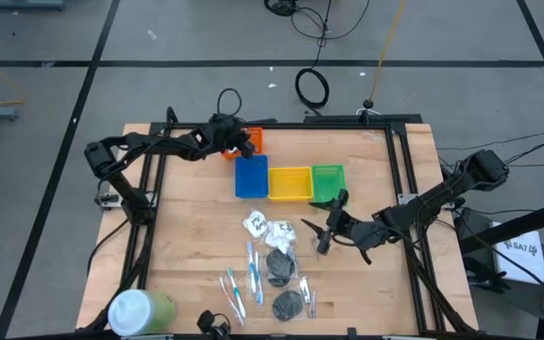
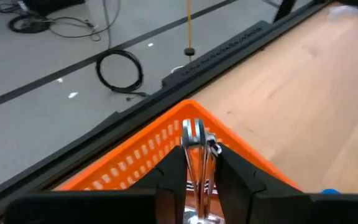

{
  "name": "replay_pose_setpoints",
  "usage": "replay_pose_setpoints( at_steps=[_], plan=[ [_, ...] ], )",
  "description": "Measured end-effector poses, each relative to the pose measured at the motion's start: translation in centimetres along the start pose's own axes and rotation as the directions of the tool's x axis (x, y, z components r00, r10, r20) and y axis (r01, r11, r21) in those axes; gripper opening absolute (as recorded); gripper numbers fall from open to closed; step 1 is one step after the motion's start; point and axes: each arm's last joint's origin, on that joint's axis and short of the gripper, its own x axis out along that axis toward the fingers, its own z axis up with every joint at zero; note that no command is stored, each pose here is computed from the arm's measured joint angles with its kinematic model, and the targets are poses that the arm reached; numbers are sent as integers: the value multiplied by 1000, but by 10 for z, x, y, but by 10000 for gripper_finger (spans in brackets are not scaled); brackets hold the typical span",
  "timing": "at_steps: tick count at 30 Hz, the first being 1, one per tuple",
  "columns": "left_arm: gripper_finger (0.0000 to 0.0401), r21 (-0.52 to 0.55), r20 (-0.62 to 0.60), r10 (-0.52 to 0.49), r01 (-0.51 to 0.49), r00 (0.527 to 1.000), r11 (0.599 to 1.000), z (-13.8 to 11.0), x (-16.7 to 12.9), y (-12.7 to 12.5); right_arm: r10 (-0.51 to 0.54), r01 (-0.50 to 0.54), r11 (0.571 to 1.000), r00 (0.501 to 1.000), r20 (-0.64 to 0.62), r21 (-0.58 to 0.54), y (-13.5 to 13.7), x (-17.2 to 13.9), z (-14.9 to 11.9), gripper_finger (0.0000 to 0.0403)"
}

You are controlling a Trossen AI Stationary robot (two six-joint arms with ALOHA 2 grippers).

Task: Pick & Place Travel size toiletries
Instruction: Put the nail cutter into the orange basket

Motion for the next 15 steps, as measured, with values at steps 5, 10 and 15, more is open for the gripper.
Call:
replay_pose_setpoints(
  at_steps=[5, 10, 15],
  plan=[
    [125, -22, 1, 18, -18, 1000, 1000, 0, -1, 0, 0, 0, 1000, 1000, -1, -1, 0, 0, 0, 228],
    [187, 1, -21, 14, -14, 1000, 1000, -2, -1, -2, -1, 1, 1000, 1000, -6, 2, 0, 0, -1, 228],
    [231, 111, -22, -3, 6, 1000, 994, -3, -2, -9, -1, 1, 1000, 1000, -10, 0, 0, 0, -1, 228]
  ],
)
